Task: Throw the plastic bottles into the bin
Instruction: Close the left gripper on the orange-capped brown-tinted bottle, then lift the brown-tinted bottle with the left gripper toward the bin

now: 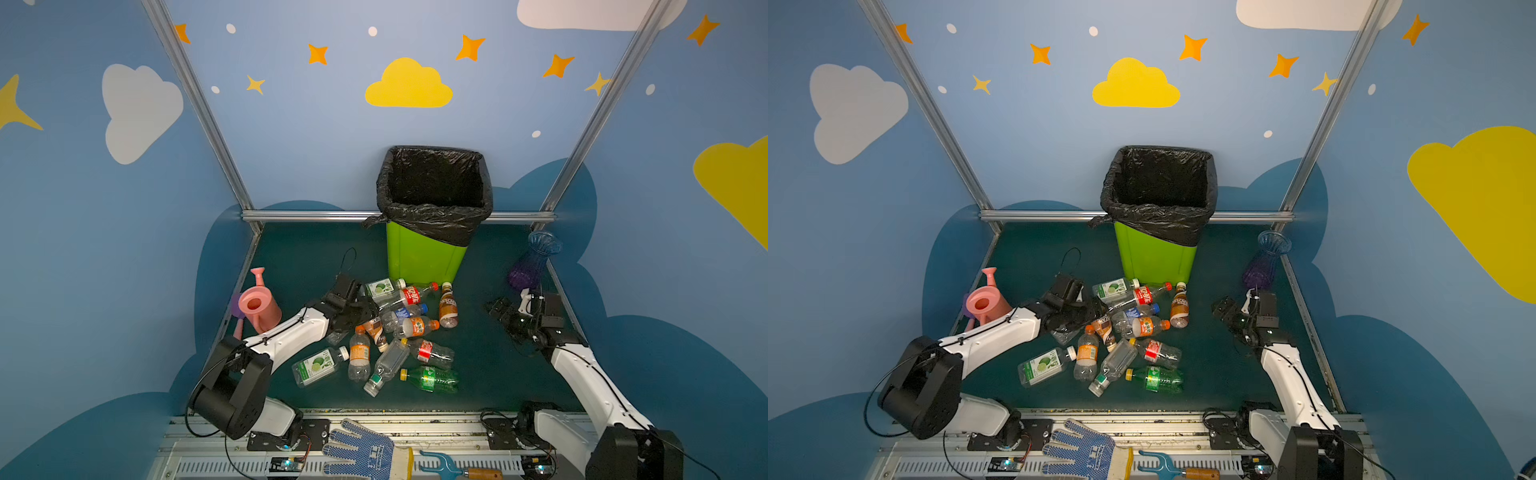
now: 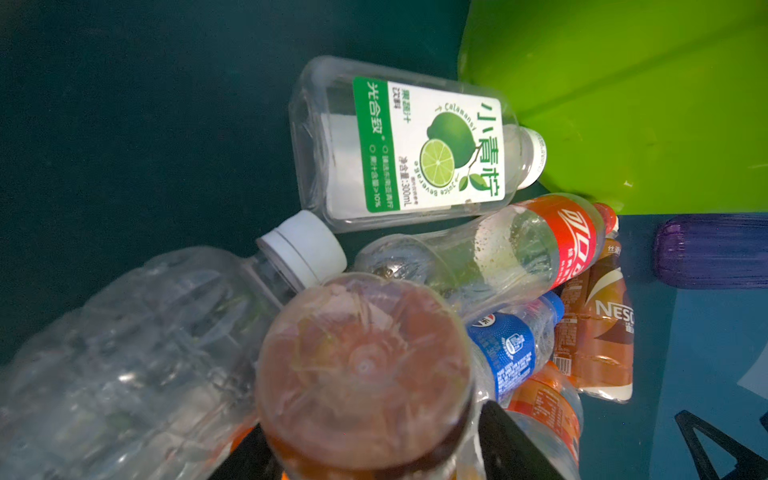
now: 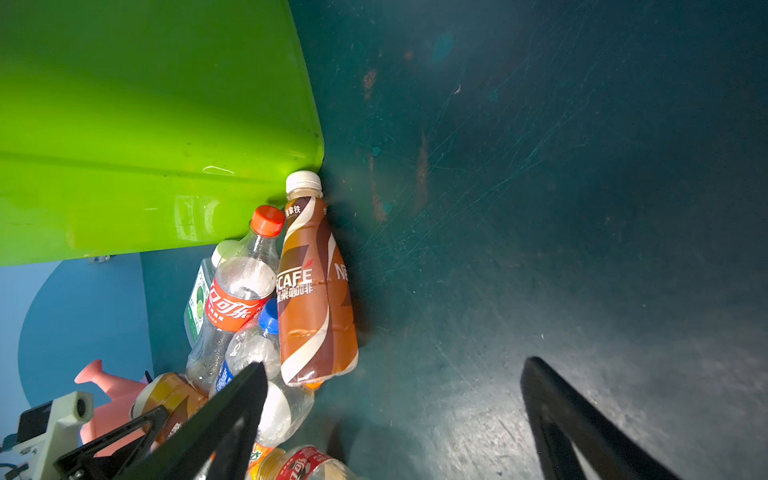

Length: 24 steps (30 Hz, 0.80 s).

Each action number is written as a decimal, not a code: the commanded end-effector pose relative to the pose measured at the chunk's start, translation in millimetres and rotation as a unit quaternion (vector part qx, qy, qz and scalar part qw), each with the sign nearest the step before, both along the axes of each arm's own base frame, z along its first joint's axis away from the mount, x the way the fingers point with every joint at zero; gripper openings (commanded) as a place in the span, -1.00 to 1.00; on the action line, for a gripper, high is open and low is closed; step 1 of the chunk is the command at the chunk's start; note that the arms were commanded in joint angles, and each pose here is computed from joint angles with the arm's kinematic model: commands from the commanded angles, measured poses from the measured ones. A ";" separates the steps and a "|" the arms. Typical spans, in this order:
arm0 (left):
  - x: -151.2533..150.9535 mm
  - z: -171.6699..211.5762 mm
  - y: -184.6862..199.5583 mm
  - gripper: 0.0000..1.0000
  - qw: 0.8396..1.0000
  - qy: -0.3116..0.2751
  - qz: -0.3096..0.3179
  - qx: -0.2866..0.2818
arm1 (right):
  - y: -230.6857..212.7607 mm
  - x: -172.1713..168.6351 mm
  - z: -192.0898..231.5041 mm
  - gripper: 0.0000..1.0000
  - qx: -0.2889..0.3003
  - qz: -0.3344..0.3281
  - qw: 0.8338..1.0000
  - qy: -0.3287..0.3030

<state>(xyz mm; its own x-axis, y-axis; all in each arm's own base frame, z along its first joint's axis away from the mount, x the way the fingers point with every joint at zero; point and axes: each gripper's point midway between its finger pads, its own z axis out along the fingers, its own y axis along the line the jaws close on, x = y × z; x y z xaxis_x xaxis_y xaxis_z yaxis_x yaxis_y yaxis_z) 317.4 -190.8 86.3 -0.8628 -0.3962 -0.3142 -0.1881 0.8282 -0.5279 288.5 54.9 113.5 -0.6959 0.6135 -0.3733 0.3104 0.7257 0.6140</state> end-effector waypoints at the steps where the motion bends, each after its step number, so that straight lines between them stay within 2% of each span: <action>1: 8.0 6.7 -5.5 0.40 1.000 -0.011 -0.007 -0.004 | -3.7 -1.6 0.4 0.89 -0.002 -0.009 1.000 -0.002; 10: 9.6 10.3 -9.1 0.04 1.000 -0.019 -0.013 -0.015 | -7.1 -4.8 -1.4 0.90 -0.004 -0.015 1.000 0.000; 17: 9.5 12.5 -8.9 0.01 1.000 -0.022 -0.015 -0.013 | -9.1 -5.1 -1.5 0.90 -0.003 -0.018 1.000 -0.001; 19: 9.5 14.2 -9.6 -0.07 0.999 -0.024 -0.017 -0.015 | -9.1 -5.7 -2.1 0.90 -0.002 -0.019 1.000 0.000; 24: 12.2 34.7 -5.3 -0.12 0.998 -0.055 -0.014 -0.011 | -10.9 -5.9 -1.3 0.90 -0.002 -0.022 1.000 -0.002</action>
<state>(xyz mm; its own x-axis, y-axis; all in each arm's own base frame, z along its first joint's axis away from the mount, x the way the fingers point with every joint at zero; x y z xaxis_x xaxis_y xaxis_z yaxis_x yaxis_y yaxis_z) 321.9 -195.7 92.3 -0.8621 -0.3856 -0.3287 -0.1603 0.8229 -0.5450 286.0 46.4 113.4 -0.6736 0.6348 -0.3786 0.3302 0.7167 0.6142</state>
